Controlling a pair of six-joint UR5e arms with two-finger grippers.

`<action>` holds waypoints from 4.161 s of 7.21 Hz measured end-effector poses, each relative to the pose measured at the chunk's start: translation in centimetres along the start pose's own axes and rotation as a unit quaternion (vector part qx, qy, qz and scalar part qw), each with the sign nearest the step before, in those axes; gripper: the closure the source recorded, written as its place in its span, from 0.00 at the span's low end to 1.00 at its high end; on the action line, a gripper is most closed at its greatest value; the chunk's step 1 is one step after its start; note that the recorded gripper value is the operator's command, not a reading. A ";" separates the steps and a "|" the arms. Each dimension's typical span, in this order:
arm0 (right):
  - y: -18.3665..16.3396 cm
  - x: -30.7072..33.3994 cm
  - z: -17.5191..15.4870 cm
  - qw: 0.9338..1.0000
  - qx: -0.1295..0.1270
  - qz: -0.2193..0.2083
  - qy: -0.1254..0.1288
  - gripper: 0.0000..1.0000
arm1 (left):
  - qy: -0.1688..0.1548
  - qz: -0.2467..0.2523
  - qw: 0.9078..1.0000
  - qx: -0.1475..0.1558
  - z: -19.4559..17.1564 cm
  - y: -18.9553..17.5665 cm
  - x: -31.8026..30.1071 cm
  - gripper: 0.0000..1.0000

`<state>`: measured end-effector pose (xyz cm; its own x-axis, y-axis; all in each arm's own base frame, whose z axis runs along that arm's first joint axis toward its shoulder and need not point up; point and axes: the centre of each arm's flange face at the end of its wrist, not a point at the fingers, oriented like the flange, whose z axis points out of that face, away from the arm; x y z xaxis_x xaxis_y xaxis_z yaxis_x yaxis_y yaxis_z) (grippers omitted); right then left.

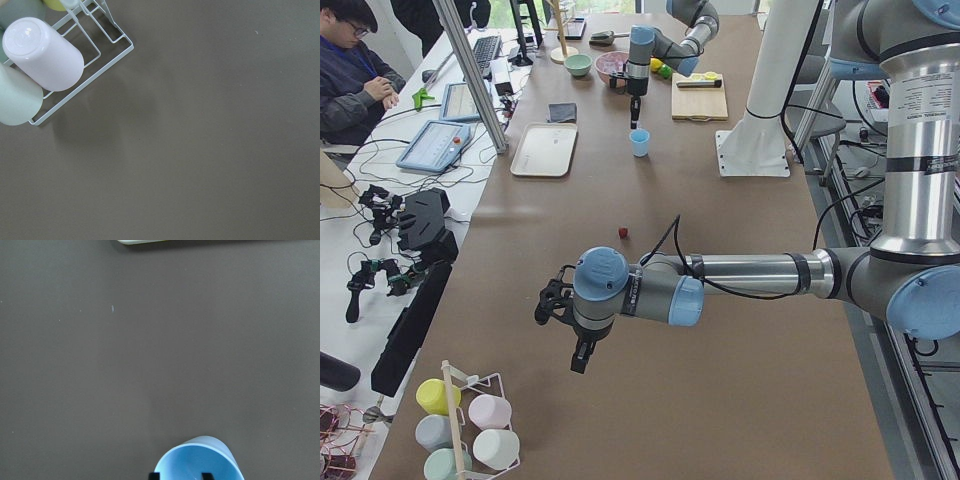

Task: Put ice and strawberries in cup
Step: 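Open the right gripper to drop the ice cube into the cup, then move the right gripper back over the pink ice bowl, then lower the right gripper into the ice and grasp another cube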

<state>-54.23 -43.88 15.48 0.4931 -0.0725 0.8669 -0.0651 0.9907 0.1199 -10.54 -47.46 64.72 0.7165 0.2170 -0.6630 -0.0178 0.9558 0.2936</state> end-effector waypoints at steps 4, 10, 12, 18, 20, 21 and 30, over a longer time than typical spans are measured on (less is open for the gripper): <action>0.4 0.1 0.4 1.000 0.009 -0.001 0.005 0.01 | -0.001 0.009 1.000 0.012 0.7 -0.5 -0.8 0.01; -8.4 12.0 -6.3 0.999 0.005 -0.045 0.023 0.00 | -0.001 0.015 1.000 0.019 0.1 -0.8 -0.2 0.01; -13.5 22.6 -11.5 0.989 -0.001 -0.114 0.099 0.01 | 0.000 0.016 1.000 0.021 -0.1 -0.7 0.0 0.01; -13.8 38.5 -11.4 0.956 -0.099 -0.207 0.182 0.12 | -0.001 0.023 0.999 0.028 -0.9 -1.1 0.7 0.01; -14.1 40.6 -9.2 0.955 -0.112 -0.201 0.187 0.23 | 0.000 0.024 0.999 0.029 -0.9 -1.2 0.8 0.01; -14.4 41.6 -7.9 0.955 -0.107 -0.206 0.184 0.36 | 0.000 0.024 0.999 0.029 -0.9 -1.2 0.8 0.01; -13.1 42.9 -6.6 0.959 -0.098 -0.206 0.171 0.35 | -0.001 0.025 0.999 0.029 -0.9 -1.3 0.9 0.01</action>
<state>-26.50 -59.20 47.89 0.6989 -0.4540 0.5526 0.3442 0.8908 0.2966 -10.50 -48.35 63.19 0.7168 0.2636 -0.6456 -0.0130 0.9307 0.3655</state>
